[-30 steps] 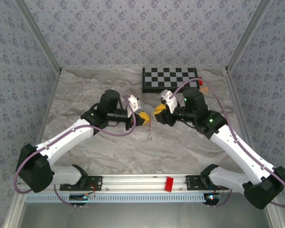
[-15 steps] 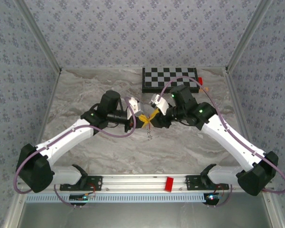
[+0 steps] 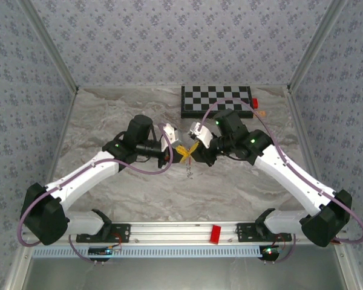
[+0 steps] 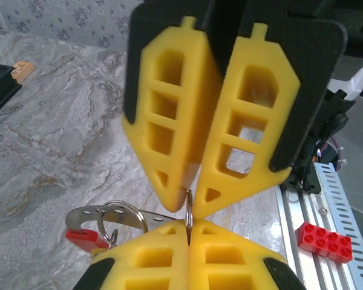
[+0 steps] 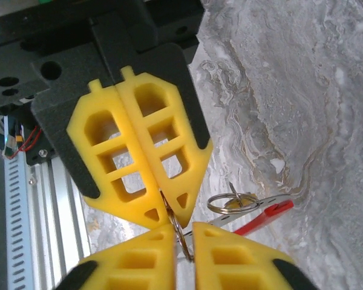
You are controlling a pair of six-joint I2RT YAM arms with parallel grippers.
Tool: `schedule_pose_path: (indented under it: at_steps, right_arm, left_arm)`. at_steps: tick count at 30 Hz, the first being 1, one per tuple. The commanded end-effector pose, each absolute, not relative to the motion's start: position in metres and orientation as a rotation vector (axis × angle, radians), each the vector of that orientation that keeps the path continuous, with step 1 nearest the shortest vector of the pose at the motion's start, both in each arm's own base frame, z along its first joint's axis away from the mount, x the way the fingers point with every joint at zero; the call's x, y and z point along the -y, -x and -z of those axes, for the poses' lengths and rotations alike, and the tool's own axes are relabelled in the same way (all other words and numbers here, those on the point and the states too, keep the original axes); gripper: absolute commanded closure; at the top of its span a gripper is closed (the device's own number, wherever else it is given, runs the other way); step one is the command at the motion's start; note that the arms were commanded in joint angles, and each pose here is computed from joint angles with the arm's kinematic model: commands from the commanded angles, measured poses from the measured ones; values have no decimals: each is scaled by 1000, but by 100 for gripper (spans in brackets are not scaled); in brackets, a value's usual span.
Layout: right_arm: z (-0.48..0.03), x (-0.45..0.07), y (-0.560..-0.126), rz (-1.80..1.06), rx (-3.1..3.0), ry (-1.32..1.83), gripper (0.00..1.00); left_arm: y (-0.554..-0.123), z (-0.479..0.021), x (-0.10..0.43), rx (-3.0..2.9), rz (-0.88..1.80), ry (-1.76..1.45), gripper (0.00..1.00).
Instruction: Put the keys on the keyring
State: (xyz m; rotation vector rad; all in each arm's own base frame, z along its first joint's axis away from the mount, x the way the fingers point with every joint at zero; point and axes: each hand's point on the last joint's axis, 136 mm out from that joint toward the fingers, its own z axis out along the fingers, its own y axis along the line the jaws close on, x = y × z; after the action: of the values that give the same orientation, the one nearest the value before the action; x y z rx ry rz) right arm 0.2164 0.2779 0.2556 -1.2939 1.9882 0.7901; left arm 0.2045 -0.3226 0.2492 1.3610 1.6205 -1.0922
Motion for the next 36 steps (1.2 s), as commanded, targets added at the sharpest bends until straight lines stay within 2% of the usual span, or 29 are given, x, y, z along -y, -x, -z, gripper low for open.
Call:
schedule_pose_path:
  at_steps: [1,3,11,12,13,14,17,26,36]
  right_arm:
    - [-255,-280,-215,-795,-1994,1308,94]
    - [-255,-281,-214,-800,-1991,1316,100]
    - [-258,-276,-211,-811,-1930,1287,100]
    - [-263,-276,-213,-819,-1896,1258,100]
    - [-267,-274,-215,-825,-1874,1233,100]
    - [-272,-272,-217,-829,-1848,1206,100]
    - [-286,-267,-219,-873,-1754,1122,100]
    - [-323,-252,-212,-949,-1484,986,100]
    - [-330,-258,-209,-1023,-1441,973,100]
  left_arm:
    - [-195,-277,326,-1494,1130,-1384,100]
    - [-195,-278,326,-1493,1133,-1382,100]
    - [-197,-281,323,-1485,1111,-1358,97]
    - [-199,-281,323,-1490,1098,-1343,92]
    - [-203,-282,323,-1495,1084,-1324,79]
    - [-204,-282,322,-1494,1074,-1312,72]
    - [-205,-287,320,-1473,1075,-1284,65]
    - [-209,-294,321,-1455,1091,-1241,65]
    - [-206,-305,327,-1430,1145,-1222,67]
